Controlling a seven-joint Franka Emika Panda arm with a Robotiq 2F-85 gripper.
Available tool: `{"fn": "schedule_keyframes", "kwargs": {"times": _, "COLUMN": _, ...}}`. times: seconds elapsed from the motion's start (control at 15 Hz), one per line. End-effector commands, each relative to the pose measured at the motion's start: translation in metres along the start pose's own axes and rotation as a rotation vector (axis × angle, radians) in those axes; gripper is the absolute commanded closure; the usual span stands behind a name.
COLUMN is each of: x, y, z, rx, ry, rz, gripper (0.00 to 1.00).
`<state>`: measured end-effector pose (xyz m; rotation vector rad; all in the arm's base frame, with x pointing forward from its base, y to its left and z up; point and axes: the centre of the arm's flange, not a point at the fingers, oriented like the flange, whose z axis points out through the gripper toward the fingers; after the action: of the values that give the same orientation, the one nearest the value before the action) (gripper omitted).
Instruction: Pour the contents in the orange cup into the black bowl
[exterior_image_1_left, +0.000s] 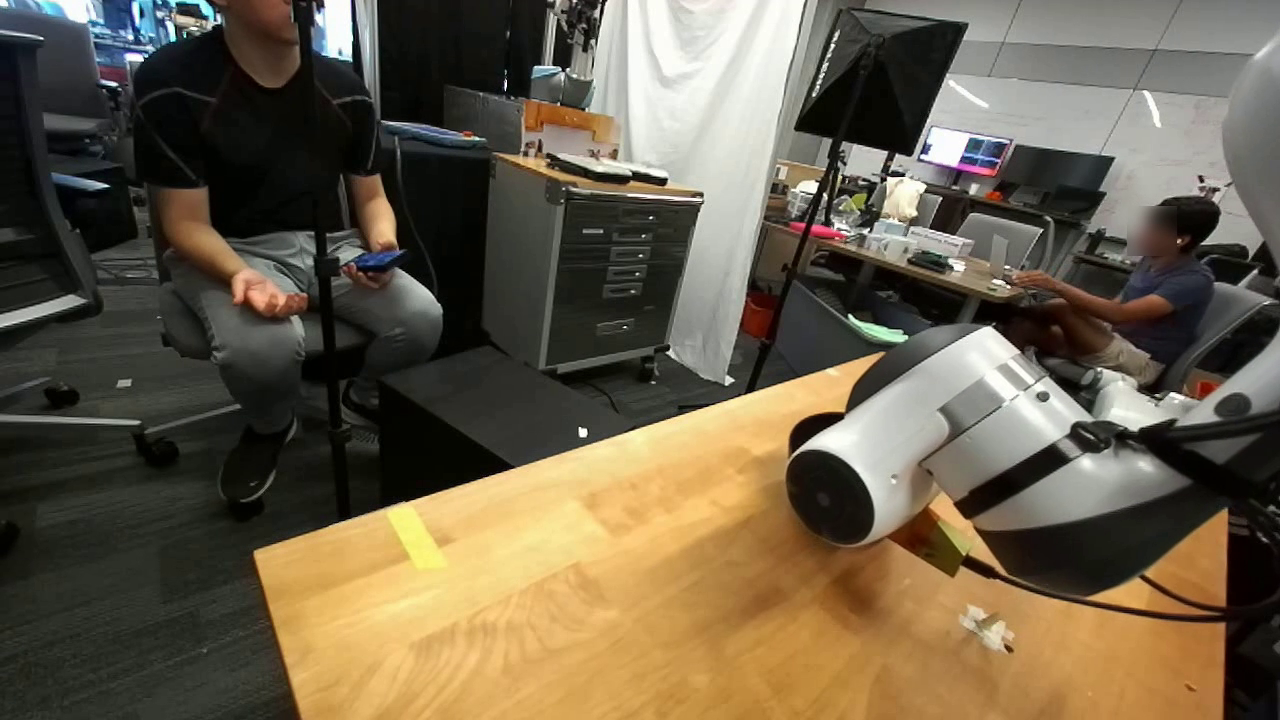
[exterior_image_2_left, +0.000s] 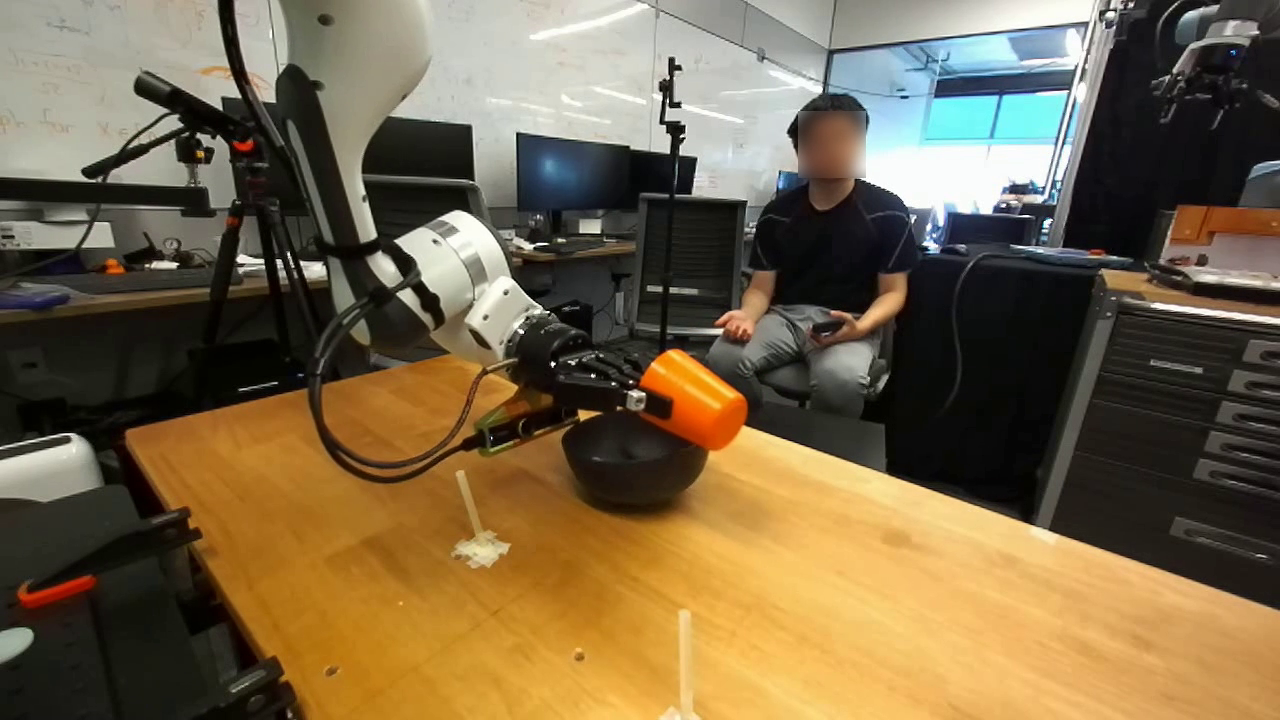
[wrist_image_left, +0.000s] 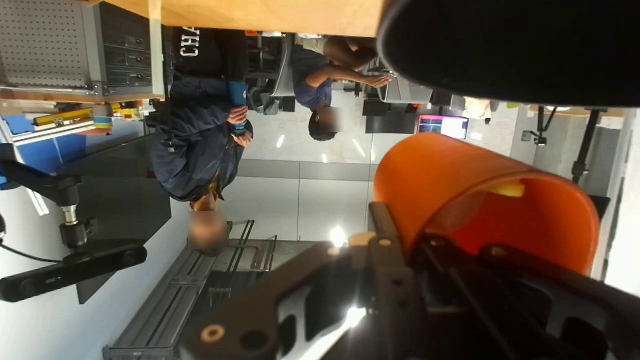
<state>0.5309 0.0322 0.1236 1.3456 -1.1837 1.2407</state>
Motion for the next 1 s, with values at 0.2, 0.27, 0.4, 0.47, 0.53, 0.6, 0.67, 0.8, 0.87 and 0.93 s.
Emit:
{"fn": "schedule_keyframes", "kwargs": {"times": 0.2, "x": 0.024, "y": 0.007, "z": 0.008, "rx": 0.0, "ry": -0.01, "rz": 0.008, "gripper": 0.99}}
{"fn": "schedule_keyframes", "kwargs": {"times": 0.27, "x": 0.024, "y": 0.005, "z": 0.009, "rx": -0.01, "ry": -0.002, "rz": 0.007, "gripper": 0.99}}
{"fn": "schedule_keyframes", "kwargs": {"times": 0.4, "x": 0.022, "y": 0.0, "z": 0.012, "rx": -0.038, "ry": 0.026, "rz": 0.0, "gripper": 0.99}}
{"fn": "schedule_keyframes", "kwargs": {"times": 0.47, "x": 0.021, "y": -0.002, "z": 0.013, "rx": -0.047, "ry": 0.038, "rz": 0.0, "gripper": 0.99}}
{"fn": "schedule_keyframes", "kwargs": {"times": 0.53, "x": 0.02, "y": -0.004, "z": 0.013, "rx": -0.052, "ry": 0.045, "rz": 0.002, "gripper": 0.99}}
{"fn": "schedule_keyframes", "kwargs": {"times": 0.6, "x": 0.019, "y": -0.005, "z": 0.013, "rx": -0.056, "ry": 0.055, "rz": 0.001, "gripper": 0.99}}
{"fn": "schedule_keyframes", "kwargs": {"times": 0.67, "x": 0.018, "y": -0.005, "z": 0.013, "rx": -0.058, "ry": 0.063, "rz": -0.002, "gripper": 0.99}}
{"fn": "schedule_keyframes", "kwargs": {"times": 0.8, "x": 0.016, "y": -0.006, "z": 0.013, "rx": -0.069, "ry": 0.084, "rz": 0.001, "gripper": 0.99}}
{"fn": "schedule_keyframes", "kwargs": {"times": 0.87, "x": 0.015, "y": -0.007, "z": 0.013, "rx": -0.074, "ry": 0.092, "rz": 0.001, "gripper": 0.99}}
{"fn": "schedule_keyframes", "kwargs": {"times": 0.93, "x": 0.014, "y": -0.007, "z": 0.013, "rx": -0.078, "ry": 0.105, "rz": 0.001, "gripper": 0.99}}
